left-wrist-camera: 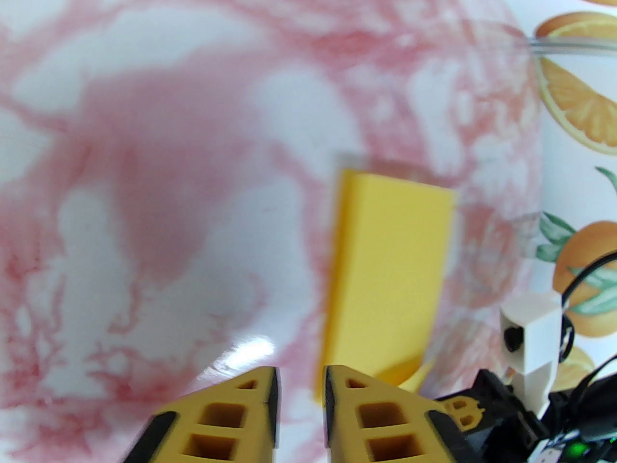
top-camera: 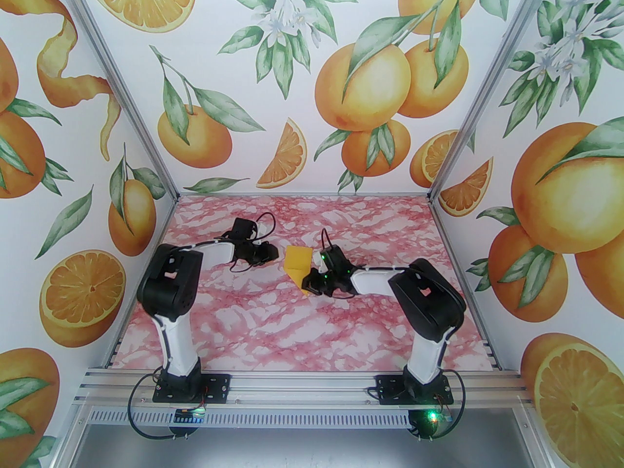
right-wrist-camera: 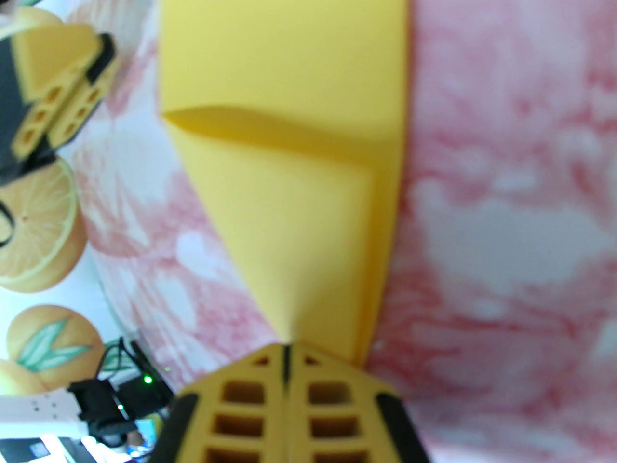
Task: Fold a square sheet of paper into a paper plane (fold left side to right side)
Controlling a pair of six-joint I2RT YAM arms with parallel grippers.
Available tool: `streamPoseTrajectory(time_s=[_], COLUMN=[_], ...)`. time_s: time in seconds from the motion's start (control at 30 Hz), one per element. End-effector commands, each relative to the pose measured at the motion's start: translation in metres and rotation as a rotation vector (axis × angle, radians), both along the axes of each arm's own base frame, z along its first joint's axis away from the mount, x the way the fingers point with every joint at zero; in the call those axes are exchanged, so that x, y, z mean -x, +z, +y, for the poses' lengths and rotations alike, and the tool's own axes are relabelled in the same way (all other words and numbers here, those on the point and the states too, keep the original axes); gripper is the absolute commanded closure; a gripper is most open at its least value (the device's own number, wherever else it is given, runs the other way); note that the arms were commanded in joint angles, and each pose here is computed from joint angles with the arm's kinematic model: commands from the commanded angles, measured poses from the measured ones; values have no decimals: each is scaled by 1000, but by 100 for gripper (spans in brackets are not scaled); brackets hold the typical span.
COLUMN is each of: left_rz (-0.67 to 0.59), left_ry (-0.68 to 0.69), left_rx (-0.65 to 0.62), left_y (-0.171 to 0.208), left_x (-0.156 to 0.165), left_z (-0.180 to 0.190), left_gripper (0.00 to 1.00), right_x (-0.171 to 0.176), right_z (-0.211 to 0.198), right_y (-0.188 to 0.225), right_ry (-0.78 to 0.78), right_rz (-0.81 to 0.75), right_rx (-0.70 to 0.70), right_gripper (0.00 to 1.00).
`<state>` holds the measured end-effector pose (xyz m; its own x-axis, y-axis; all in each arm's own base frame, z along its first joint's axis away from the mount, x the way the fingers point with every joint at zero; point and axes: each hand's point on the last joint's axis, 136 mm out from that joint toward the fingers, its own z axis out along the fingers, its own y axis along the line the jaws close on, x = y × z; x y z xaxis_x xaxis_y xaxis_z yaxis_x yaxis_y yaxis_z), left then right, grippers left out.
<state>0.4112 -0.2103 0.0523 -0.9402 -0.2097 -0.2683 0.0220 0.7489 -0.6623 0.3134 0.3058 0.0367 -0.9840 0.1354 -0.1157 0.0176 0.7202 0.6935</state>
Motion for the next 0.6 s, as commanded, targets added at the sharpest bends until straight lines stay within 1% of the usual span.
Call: streamPoseTrajectory(time_s=[0.0,0.07,0.3,0.57], left_rz=[-17,-9,27,48], left_ry=[6,3,0,-2], left_rx=[34,41,69,76], left_y=[13,8,-5,-13], left_x=[9,14,35,42], left_z=[-8,-13,-27,-34], left_gripper=[65,63,62,60], right_x=[-10,-17,-31,-35], right_z=[-9,-10,-13,-17], right_y=[20,21,6,-16], right_ry=[25,25,46,57], right_rz=[-75,-89,-84,-70], right_rx=[102,130,200,248], right_gripper=[92,90,90,91])
